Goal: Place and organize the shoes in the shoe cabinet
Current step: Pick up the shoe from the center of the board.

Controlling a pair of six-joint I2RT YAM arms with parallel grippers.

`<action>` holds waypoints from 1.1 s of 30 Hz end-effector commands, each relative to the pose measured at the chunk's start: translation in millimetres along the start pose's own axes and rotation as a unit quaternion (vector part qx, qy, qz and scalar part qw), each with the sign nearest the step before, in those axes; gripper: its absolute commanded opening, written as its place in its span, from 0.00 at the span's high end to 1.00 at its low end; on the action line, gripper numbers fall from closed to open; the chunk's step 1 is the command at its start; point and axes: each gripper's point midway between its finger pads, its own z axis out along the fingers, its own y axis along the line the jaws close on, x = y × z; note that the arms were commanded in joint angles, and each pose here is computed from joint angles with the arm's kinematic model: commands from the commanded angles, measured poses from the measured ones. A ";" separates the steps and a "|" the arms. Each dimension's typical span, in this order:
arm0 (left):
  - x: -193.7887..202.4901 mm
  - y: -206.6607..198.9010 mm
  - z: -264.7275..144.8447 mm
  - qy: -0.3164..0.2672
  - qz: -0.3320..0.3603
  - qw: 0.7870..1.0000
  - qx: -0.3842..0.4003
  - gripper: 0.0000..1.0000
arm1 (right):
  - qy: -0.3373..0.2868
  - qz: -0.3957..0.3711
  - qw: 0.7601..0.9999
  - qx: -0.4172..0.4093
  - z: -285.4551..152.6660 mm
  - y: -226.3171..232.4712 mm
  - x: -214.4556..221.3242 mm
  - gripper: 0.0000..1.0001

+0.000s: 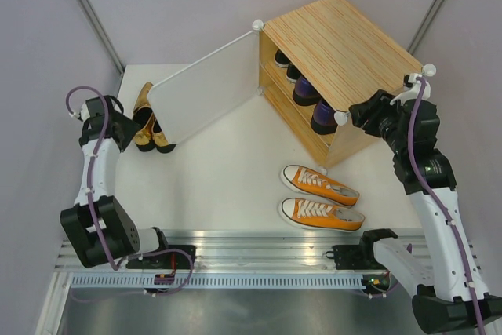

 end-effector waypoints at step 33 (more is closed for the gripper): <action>15.4 -11.8 105.9 0.110 -0.140 0.984 -0.005 0.51 | -0.013 -0.025 1.000 0.011 -12.2 -2.4 2.5 0.42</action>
